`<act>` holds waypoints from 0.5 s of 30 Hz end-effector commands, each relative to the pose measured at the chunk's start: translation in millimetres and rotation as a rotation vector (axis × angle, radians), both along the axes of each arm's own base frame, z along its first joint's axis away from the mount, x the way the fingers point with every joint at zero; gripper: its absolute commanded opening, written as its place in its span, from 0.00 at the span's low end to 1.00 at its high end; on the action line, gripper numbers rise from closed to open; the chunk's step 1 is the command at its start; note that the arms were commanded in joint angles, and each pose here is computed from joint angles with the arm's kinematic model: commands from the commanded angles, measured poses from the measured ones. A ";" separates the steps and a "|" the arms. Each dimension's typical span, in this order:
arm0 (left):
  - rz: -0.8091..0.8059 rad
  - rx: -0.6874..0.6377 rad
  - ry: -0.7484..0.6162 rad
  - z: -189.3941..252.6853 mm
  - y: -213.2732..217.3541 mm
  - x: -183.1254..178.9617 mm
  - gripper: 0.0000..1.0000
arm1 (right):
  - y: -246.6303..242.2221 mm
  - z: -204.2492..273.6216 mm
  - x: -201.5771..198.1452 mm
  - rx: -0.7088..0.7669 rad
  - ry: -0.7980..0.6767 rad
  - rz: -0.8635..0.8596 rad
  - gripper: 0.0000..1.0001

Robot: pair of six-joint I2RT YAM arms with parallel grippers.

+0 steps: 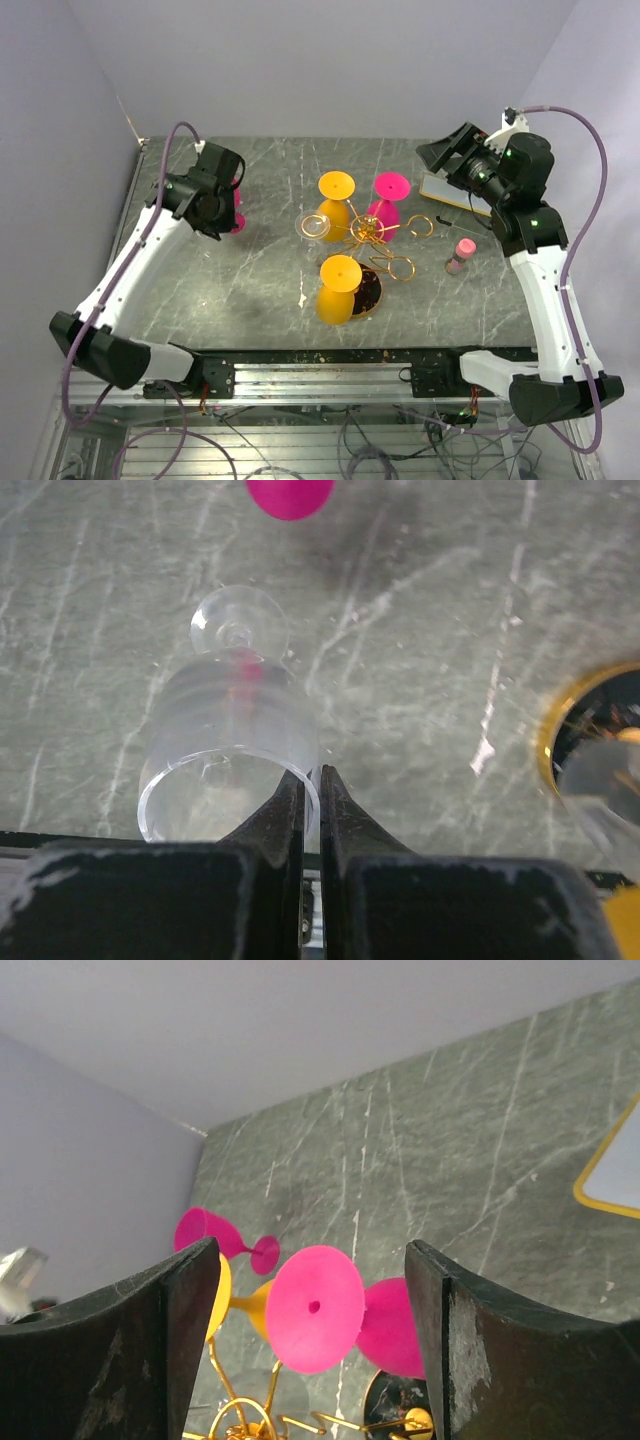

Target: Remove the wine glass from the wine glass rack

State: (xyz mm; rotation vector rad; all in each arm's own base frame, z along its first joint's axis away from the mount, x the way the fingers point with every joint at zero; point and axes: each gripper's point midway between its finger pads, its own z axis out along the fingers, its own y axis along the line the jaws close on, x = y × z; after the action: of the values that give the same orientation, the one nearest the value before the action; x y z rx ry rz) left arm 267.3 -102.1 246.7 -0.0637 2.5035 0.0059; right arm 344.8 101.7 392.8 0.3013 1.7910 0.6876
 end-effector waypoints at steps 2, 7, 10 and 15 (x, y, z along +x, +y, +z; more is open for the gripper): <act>-0.075 -0.006 0.015 -15.4 6.4 40.2 0.07 | 15.8 2.8 -1.4 0.000 0.019 0.103 0.74; -0.107 -0.034 0.105 -41.0 -4.4 59.6 0.07 | 21.3 -7.0 4.3 -0.003 0.060 0.137 0.75; -0.107 -0.054 0.130 -50.0 -2.8 64.6 0.07 | 24.5 -11.0 7.3 -0.001 0.072 0.156 0.75; -0.092 -0.075 0.162 -61.0 4.4 71.1 0.07 | 30.0 -19.0 11.7 0.030 0.091 0.179 0.75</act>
State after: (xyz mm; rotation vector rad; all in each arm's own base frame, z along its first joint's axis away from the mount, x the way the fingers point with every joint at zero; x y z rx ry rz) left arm 323.7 -96.2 172.6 0.0080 2.7216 -0.0427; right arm 357.3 126.9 367.6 0.2228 1.9258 0.7948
